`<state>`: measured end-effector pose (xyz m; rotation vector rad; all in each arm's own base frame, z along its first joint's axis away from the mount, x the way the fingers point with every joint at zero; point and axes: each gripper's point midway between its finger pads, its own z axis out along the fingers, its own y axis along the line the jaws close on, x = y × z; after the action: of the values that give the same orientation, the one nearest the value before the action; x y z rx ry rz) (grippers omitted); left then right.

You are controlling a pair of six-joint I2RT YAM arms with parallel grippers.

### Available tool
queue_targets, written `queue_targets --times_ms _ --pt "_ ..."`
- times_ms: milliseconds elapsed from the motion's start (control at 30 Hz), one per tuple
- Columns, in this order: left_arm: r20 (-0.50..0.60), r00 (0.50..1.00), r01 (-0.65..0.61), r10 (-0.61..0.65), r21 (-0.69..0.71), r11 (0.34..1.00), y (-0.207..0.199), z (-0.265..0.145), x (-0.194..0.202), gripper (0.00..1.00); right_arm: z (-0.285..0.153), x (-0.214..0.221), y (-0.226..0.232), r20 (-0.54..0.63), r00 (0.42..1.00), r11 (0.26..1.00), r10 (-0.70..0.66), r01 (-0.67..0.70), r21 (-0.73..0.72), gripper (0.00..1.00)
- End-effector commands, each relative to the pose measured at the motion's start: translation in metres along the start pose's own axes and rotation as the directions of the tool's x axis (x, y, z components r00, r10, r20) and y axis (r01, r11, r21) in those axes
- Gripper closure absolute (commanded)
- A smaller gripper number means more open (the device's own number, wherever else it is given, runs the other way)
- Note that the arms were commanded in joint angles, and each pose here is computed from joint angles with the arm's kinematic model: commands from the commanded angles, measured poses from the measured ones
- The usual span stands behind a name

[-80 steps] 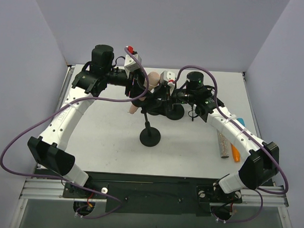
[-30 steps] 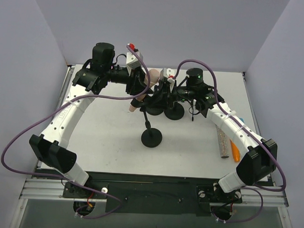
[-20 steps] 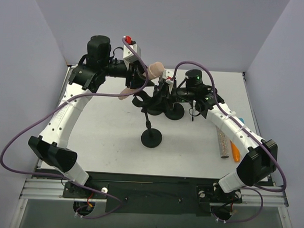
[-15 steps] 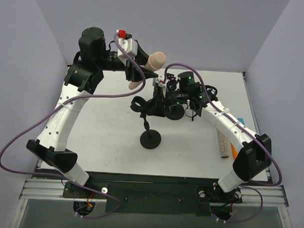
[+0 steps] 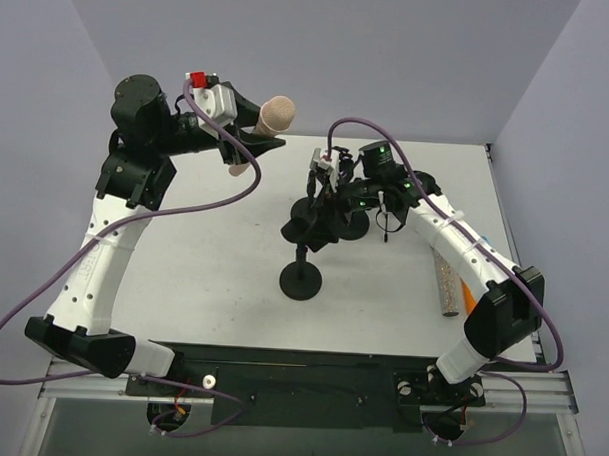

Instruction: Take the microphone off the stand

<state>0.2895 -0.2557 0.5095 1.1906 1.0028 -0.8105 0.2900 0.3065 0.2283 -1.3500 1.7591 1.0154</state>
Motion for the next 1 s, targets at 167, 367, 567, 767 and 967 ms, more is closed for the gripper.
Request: queue_targets --times_ms 167,367,567,767,967 --pt "0.025 0.992 0.128 -0.127 -0.316 0.94 0.033 -0.028 0.022 1.0 -0.049 -0.091 0.02 0.176 0.982 0.996 -0.062 0.048 0.081 0.13" --pt "0.165 0.911 0.407 -0.379 -0.517 0.753 0.056 -0.042 0.044 1.0 -0.061 -0.162 0.015 0.374 0.926 0.985 -0.057 -0.009 0.172 0.14" --pt "0.269 0.846 0.523 -0.46 -0.586 0.619 0.068 -0.053 0.062 1.0 -0.057 -0.177 0.007 0.417 0.909 0.977 0.0 -0.089 0.194 0.17" --pt "0.295 0.766 0.564 -0.571 -0.734 0.378 0.084 -0.081 0.136 1.0 -0.073 -0.175 0.008 0.39 0.92 0.965 -0.025 -0.081 0.251 0.18" --pt "0.318 0.726 0.609 -0.609 -0.708 0.357 0.098 -0.081 0.152 1.0 -0.104 -0.165 0.009 0.355 0.933 0.929 -0.065 -0.073 0.362 0.14"
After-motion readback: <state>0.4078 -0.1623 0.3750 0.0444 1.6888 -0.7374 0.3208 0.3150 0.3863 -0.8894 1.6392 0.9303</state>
